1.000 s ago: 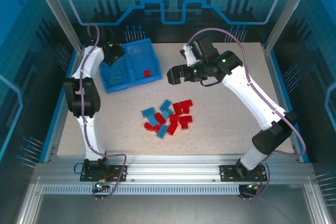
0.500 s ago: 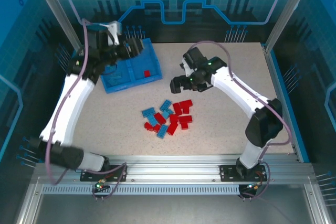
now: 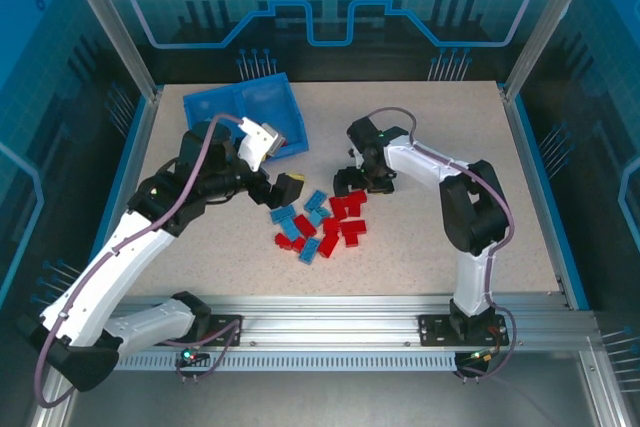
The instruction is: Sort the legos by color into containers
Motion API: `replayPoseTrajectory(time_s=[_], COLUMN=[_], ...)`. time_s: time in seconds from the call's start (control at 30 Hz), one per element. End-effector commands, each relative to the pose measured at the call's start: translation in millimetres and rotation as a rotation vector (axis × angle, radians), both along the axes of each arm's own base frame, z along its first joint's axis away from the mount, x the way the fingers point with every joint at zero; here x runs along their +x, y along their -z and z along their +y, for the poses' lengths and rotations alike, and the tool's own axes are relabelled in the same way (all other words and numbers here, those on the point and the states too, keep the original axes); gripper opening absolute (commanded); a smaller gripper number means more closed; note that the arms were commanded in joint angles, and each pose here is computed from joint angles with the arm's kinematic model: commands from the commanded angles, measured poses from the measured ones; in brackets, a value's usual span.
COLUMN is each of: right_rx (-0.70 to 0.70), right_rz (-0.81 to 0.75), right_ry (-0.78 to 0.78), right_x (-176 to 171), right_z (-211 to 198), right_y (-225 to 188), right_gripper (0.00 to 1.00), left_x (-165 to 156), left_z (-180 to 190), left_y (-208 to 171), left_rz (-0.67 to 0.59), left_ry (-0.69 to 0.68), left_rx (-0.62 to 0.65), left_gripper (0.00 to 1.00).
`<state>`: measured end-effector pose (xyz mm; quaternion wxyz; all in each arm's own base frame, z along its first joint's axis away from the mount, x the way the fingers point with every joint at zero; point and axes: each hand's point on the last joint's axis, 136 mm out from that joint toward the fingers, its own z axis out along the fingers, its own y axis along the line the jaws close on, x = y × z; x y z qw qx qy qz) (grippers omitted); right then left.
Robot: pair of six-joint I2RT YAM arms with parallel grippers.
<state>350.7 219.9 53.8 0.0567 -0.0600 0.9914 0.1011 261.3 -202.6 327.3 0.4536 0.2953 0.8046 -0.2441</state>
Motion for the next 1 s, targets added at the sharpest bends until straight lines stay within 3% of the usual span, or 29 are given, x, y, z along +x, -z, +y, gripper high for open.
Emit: replayPoseTrajectory(time_s=[0.0,0.1,0.27,0.47,0.63,0.87,0.97], right_rx=[-0.023,0.018,0.152,0.070,-0.031,-0.036,-0.049], right_rz=[0.010,0.093,0.192,0.299,0.342,0.380,0.387], right_ry=[0.135,0.345,0.633,0.796,0.823,0.836,0.829], right_x=[12,9,3,2,-5,-13,-13], right_z=[-7,-17,-10,-10,-12,-11,-11], right_y=[9,13,12,20,29,46,49], right_gripper=[0.90,0.86,0.98,0.99,0.84,0.72,0.60], left_x=[-1,2,6,10,10,7,7], left_z=[-5,-6,-9,-12,-10,-3,-2], left_y=[-7,-5,2,9,13,23,26], left_rz=[-0.040,-0.040,-0.026,-0.011,-0.004,0.003,0.009], left_ry=[0.038,0.031,0.022,0.028,0.022,-0.006,-0.016], left_rx=[-0.009,-0.016,-0.031,-0.014,-0.001,0.006,0.008], left_gripper=[0.99,0.99,0.99,0.99,0.99,0.99,0.99])
